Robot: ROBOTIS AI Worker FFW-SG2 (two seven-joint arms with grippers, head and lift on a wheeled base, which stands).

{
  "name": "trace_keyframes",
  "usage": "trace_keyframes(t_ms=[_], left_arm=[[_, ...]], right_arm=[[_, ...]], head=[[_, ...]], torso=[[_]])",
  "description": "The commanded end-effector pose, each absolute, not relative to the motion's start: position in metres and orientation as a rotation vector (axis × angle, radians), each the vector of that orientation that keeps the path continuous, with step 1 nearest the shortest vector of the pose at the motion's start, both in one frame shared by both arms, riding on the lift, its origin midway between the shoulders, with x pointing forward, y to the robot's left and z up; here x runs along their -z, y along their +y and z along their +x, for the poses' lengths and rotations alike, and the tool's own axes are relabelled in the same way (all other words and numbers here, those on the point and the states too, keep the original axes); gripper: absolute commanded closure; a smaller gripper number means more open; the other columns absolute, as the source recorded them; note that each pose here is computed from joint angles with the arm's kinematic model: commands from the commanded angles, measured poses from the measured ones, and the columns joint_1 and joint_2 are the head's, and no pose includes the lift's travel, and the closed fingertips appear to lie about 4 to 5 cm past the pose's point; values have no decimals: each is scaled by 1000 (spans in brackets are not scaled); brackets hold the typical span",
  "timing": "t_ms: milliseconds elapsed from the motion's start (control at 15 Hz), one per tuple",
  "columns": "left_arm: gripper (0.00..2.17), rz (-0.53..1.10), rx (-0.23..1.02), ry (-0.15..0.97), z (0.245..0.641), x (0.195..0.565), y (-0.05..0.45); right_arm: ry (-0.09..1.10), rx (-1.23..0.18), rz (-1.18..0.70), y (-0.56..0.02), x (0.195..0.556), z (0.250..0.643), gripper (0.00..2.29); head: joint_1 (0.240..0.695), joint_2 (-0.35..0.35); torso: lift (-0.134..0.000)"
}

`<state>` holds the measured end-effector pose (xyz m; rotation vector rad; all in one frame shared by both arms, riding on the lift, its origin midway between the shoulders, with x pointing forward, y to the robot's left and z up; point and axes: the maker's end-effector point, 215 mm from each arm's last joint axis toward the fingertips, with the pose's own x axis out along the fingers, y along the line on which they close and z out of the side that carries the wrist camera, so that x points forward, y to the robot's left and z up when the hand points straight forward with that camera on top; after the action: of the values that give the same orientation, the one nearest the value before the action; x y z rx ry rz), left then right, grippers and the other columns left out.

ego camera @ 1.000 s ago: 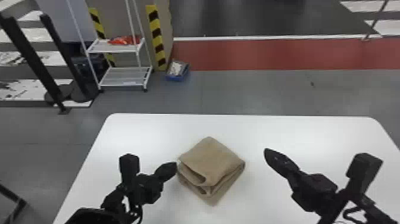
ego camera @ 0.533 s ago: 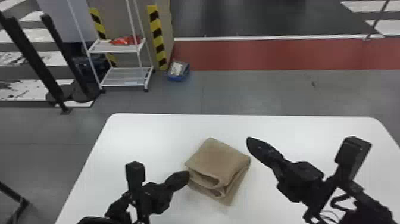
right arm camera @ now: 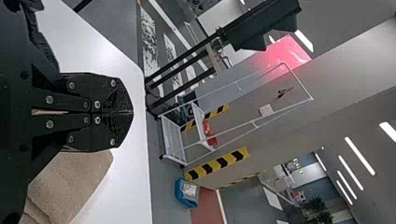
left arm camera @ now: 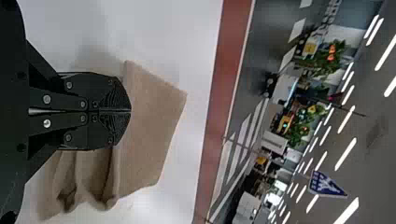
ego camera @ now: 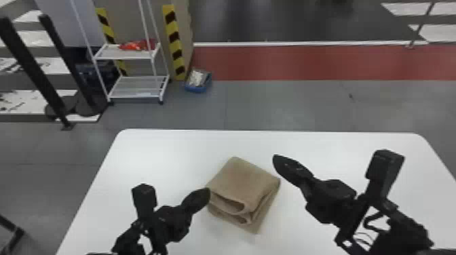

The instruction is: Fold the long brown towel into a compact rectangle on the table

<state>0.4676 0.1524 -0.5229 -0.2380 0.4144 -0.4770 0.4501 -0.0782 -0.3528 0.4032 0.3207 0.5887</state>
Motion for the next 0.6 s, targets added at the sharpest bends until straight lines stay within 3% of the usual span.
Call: trace_keyframes(t_ms=[0, 200, 533], left_arm=[[1986, -120, 407, 327, 499, 516, 171], [1986, -95, 410, 406, 499, 547, 162], [1986, -86, 426, 523, 487, 576, 153]], right_arm=[[324, -582, 408, -82, 355, 448, 1976], [323, -573, 409, -93, 352, 448, 1976], [318, -580, 406, -90, 350, 448, 1980]], head=[[695, 84], [695, 104], [695, 77]], torso=[[0], [0], [0]])
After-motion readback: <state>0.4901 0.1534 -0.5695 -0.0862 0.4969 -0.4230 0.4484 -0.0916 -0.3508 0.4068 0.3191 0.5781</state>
